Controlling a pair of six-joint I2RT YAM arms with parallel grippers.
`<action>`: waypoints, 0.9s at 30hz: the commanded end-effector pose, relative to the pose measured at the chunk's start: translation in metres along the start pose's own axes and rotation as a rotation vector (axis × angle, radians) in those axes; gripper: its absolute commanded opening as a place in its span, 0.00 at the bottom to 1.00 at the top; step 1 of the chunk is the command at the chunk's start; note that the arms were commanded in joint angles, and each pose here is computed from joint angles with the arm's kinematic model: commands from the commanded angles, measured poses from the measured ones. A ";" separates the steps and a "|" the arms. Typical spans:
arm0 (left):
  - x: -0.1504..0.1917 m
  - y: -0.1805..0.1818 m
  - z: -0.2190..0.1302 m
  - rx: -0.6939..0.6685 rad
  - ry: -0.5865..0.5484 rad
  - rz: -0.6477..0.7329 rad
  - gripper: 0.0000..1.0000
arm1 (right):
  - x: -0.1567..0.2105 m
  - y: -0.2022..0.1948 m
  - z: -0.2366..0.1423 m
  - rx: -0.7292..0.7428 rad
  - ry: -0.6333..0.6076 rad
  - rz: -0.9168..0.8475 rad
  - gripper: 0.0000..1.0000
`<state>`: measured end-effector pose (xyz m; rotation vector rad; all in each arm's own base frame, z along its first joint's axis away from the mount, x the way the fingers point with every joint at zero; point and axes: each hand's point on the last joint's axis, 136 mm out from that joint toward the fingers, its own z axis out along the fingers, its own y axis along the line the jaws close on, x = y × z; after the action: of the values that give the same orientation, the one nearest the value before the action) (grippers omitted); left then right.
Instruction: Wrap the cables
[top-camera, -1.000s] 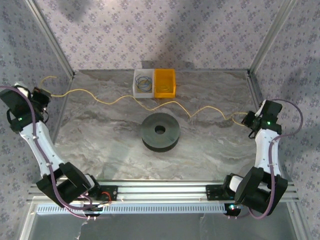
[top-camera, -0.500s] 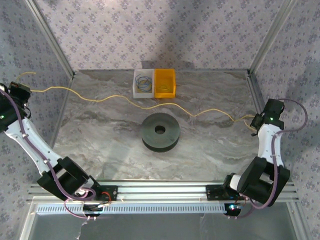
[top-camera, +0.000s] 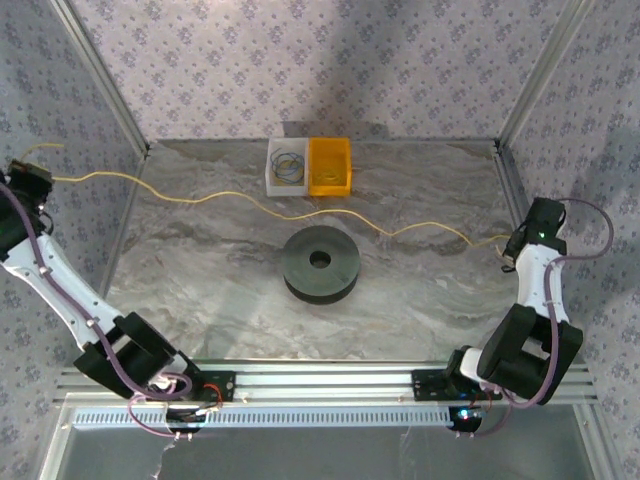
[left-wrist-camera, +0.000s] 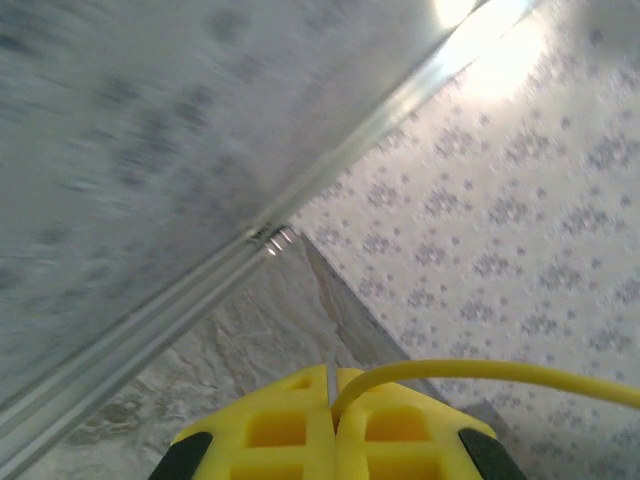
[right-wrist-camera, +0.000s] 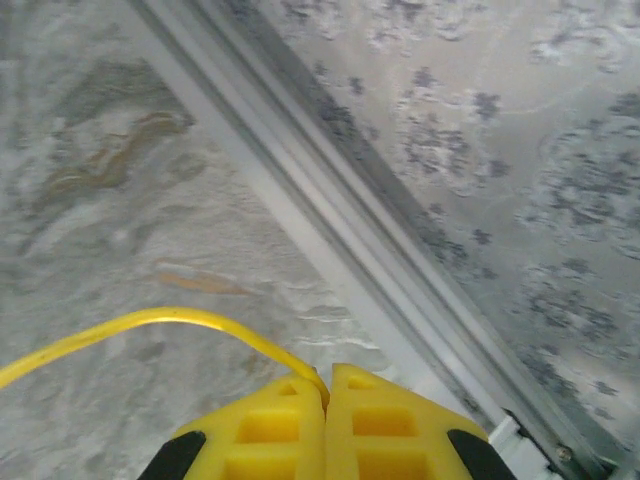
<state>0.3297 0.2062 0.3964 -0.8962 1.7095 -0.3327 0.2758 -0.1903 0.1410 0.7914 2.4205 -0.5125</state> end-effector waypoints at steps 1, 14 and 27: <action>0.030 -0.041 0.005 0.066 0.046 0.177 0.00 | -0.013 0.022 -0.009 -0.070 -0.063 0.046 0.00; 0.206 -0.122 0.038 0.304 0.368 0.336 0.00 | 0.025 0.092 -0.024 -0.175 -0.063 -0.092 0.00; 0.214 -0.160 0.045 0.341 0.328 0.318 0.00 | -0.001 0.134 -0.074 -0.288 -0.174 -0.161 0.00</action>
<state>0.4038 -0.0452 0.3034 -0.3130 2.0685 -0.5639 0.3226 -0.0561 0.1364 0.4073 2.4328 -0.2844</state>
